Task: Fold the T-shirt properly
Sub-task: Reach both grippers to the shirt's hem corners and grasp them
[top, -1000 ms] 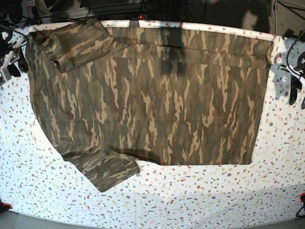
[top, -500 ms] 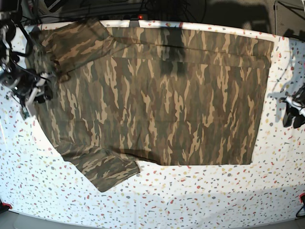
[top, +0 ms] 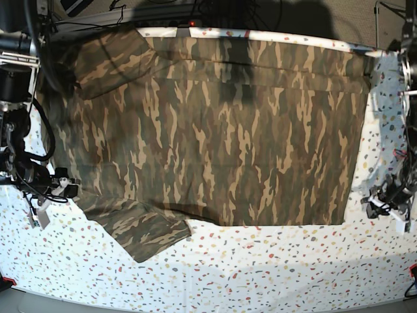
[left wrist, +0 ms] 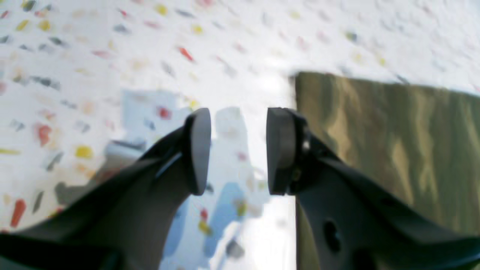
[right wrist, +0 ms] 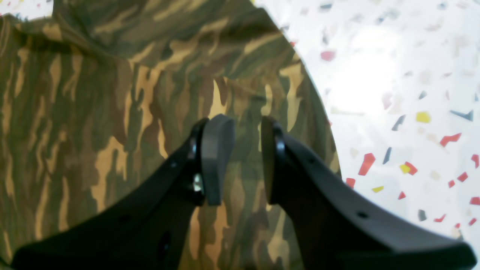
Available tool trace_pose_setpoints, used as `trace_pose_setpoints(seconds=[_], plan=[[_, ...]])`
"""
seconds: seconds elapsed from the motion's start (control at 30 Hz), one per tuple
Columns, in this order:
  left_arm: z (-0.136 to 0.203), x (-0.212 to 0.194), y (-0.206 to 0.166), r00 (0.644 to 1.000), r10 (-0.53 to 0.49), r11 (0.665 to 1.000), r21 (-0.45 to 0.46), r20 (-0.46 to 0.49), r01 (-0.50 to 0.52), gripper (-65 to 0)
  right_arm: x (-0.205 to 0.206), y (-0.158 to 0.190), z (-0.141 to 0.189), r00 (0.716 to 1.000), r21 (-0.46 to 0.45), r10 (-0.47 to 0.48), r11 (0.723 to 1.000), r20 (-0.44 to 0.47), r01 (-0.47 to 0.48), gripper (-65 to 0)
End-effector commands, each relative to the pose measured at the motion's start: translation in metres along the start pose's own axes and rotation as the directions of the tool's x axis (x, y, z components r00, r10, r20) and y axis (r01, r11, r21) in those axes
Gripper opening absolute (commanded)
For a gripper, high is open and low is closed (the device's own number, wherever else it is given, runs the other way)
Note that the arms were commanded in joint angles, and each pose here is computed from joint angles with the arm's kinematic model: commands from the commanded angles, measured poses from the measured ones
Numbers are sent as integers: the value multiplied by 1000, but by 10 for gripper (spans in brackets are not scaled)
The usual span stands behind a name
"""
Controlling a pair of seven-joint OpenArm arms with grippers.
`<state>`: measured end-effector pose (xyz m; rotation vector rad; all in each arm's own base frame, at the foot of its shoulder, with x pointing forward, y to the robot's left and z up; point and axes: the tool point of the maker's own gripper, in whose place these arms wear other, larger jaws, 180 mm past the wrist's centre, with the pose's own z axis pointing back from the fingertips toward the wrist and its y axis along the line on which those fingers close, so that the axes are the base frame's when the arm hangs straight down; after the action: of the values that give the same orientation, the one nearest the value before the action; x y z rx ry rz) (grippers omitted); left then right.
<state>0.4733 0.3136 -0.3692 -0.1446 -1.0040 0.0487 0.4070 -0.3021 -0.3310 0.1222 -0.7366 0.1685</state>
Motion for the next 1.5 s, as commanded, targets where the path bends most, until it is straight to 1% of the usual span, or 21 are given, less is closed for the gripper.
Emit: trace_pose_setpoints(seconds=[0.0, 0.07, 0.17, 0.23, 0.33, 0.47, 0.57, 0.63, 0.7, 0.73, 0.77, 0.83, 0.87, 0.9, 1.0, 1.17, 1.27, 1.3, 1.37, 1.43, 1.47], plan=[[-3, 26, -5, 998, -6, 1000, -17, 58, 7, -413, 25, -4, 9, 998, -7, 20, 1000, 53, -19, -474], [-14, 19, -17, 999, -26, 999, -28, 40, 27, -413, 23, 0, 6, 999, 1, 27, 1000, 37, -27, -474], [-26, -1, -34, 996, -84, 996, -42, 7, 85, -413, 19, 2, 5, 999, 7, 37, 999, 19, -37, -474], [-30, -9, -41, 994, -113, 992, -50, 8, 113, -413, 17, 1, 5, 999, 6, 37, 999, 4, -37, -474], [-34, -17, -40, 993, -118, 993, -19, 10, 118, -414, 17, 1, 5, 999, 6, 37, 999, -1, -37, -474], [-34, -28, -41, 993, -112, 994, -18, -23, 112, -420, 17, 2, 5, 999, 7, 36, 999, -1, -36, -474], [-33, -32, -32, 993, -111, 993, 27, -36, 112, -420, 15, 2, 6, 999, 7, 37, 999, -13, -37, -474], [-34, -36, -33, 990, -127, 991, 22, -54, 128, -420, 15, 1, 6, 999, 6, 38, 999, -16, -38, -474], [-35, -45, -41, 989, -123, 992, 1, -86, 124, -421, 16, 1, 6, 999, 6, 38, 999, -15, -38, -474], [-36, -50, -48, 987, -122, 992, -25, -105, 120, -432, 16, 1, 6, 999, 6, 38, 999, -14, -37, -474], [-37, -55, -58, 985, -122, 991, -62, -125, 115, -464, 16, 1, 6, 999, 6, 37, 999, -13, -37, -474], [-38, -62, -79, 978, -146, 982, -140, -147, 126, -574, 19, 1, 6, 999, 5, 39, 999, -9, -39, -474], [-39, -65, -85, 974, -169, 977, -157, -153, 145, -629, 21, 1, 7, 999, 4, 40, 999, -5, -40, -474], [-40, -67, -88, 969, -188, 973, -164, -160, 162, -650, 23, 1, 7, 999, 4, 41, 999, 0, -41, -474], [-41, -66, -89, 968, -200, 970, -167, -152, 174, -650, 33, 0, 9, 999, 1, 44, 999, 25, -44, -474], [-40, -57, -83, 975, -195, 972, -156, -107, 177, -650, 54, -1, 11, 991, -9, 52, 999, 123, -51, -474], [-39, -50, -77, 981, -175, 977, -141, -80, 163, -650, 62, -6, 7, 989, -54, 81, 996, 127, -75, -472], [-39, -48, -76, 984, -160, 979, -136, -75, 149, -650, 67, -8, 5, 987, -60, 83, 995, 138, -75, -458], [-39, -48, -78, 986, -150, 981, -135, -72, 139, -650, 76, -12, -1, 987, -70, 82, 995, 141, -73, -398], [-40, -48, -79, 988, -141, 982, -137, -69, 131, -650, 83, -19, -10, 989, -87, 94, 993, 118, -84, -331], [-40, -48, -79, 987, -142, 982, -137, -70, 132, -650, 86, -21, -15, 990, -96, 104, 991, 96, -95, -307]])
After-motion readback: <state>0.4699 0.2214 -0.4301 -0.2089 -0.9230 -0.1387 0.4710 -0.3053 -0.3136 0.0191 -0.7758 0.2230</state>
